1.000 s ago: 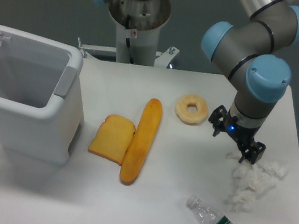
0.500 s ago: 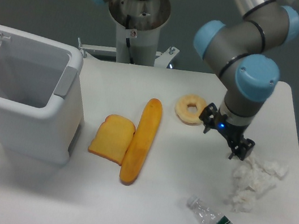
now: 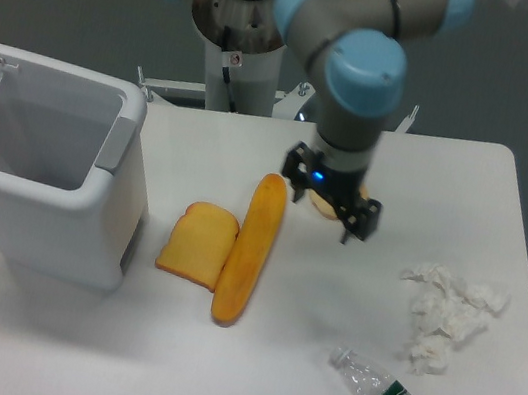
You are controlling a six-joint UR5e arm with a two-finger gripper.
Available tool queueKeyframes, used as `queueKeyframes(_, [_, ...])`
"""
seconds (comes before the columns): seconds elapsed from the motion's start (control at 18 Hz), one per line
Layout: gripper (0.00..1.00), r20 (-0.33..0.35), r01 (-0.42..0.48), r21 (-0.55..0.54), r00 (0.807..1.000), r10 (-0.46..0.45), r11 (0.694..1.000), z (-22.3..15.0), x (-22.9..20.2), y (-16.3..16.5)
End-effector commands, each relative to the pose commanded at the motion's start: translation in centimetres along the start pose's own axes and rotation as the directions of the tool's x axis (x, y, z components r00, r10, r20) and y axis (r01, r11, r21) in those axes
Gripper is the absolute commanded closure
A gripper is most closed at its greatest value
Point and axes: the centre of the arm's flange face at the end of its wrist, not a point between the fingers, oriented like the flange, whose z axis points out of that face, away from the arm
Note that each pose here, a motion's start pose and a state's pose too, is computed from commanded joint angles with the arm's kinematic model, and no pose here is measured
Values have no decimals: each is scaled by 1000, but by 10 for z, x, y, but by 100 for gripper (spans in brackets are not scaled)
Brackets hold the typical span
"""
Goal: Close the trash can
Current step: 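Raise the gripper and swing it over toward the trash can lid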
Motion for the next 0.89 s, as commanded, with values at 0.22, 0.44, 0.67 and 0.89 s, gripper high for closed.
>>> queueKeyframes(0.22, [0, -6, -26, 0, 1000, 26, 1000, -57, 52, 9])
queueKeyframes(0.44, [0, -39, -37, 47, 999, 38, 998, -87, 109, -6])
queueKeyframes(0.67, [0, -50, -51, 73, 997, 54, 996, -97, 160, -34])
queueKeyframes(0.89, [0, -76, -64, 118, 994, 73, 991, -106, 201, -53])
